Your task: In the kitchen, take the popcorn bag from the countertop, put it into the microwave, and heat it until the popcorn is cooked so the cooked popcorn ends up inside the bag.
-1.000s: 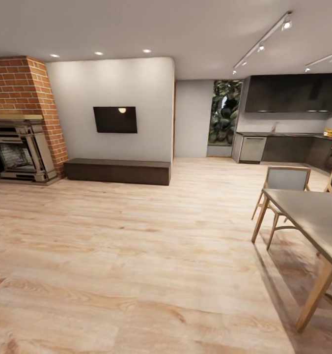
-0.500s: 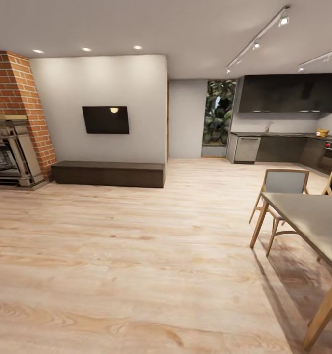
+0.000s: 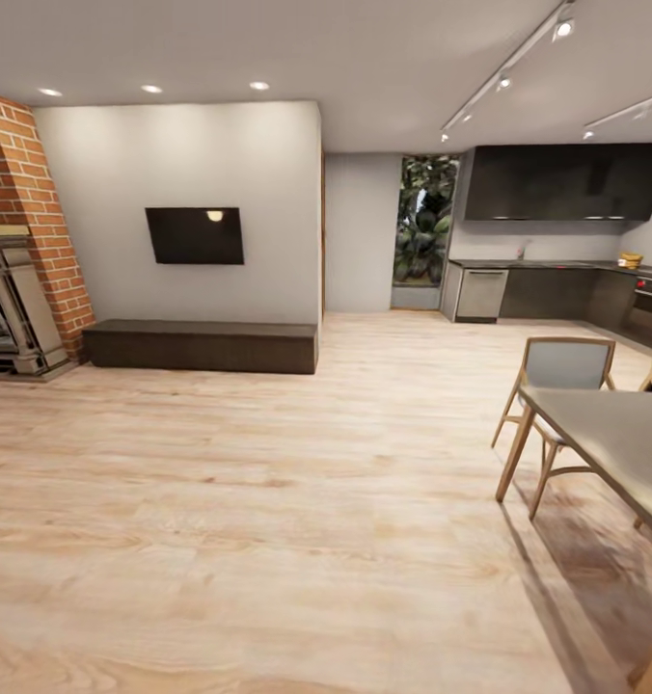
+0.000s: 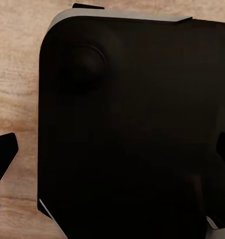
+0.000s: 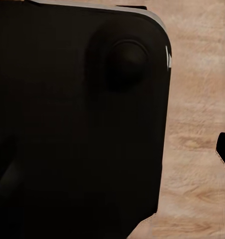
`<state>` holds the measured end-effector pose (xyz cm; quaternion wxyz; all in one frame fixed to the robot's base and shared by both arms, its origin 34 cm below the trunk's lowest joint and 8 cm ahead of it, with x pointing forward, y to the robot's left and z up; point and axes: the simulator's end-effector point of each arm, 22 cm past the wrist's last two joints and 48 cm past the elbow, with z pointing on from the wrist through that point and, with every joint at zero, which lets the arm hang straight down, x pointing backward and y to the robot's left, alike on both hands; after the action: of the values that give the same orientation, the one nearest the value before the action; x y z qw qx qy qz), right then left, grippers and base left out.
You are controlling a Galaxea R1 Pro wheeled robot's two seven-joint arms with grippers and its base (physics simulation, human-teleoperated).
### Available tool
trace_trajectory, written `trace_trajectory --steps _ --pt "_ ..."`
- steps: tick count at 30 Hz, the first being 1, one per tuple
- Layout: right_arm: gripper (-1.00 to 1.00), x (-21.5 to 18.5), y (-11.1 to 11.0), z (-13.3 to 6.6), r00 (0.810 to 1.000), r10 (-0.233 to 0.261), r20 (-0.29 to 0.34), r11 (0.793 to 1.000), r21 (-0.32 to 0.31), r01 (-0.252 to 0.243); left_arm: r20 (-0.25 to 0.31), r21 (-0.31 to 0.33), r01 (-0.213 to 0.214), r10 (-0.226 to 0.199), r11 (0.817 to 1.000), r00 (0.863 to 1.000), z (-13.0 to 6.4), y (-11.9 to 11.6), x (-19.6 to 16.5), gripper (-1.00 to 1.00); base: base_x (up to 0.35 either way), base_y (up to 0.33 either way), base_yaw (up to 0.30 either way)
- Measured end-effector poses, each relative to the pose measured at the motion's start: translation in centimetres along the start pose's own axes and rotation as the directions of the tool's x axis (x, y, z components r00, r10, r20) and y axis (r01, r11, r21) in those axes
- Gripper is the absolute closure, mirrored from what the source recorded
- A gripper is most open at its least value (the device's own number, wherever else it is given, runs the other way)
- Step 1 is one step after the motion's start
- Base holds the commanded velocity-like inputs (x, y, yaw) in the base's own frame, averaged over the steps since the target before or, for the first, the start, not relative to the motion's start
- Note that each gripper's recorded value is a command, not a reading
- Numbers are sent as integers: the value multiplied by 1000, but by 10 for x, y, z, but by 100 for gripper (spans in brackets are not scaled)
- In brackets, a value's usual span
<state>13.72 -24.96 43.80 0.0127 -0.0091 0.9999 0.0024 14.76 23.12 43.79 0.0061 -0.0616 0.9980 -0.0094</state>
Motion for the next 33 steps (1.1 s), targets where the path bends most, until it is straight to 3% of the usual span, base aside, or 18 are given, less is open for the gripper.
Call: trace_trajectory --steps 21,33 --pt "-100 -1 1 0 1000 3 4 1000 1 -3 0 0 0 0 1000 1000 0 0 0 -100 334 0 0" --pt "-100 -2 1 0 999 33 9 999 0 -33 0 -1 0 0 1000 1000 0 0 0 -100 334 0 -52"
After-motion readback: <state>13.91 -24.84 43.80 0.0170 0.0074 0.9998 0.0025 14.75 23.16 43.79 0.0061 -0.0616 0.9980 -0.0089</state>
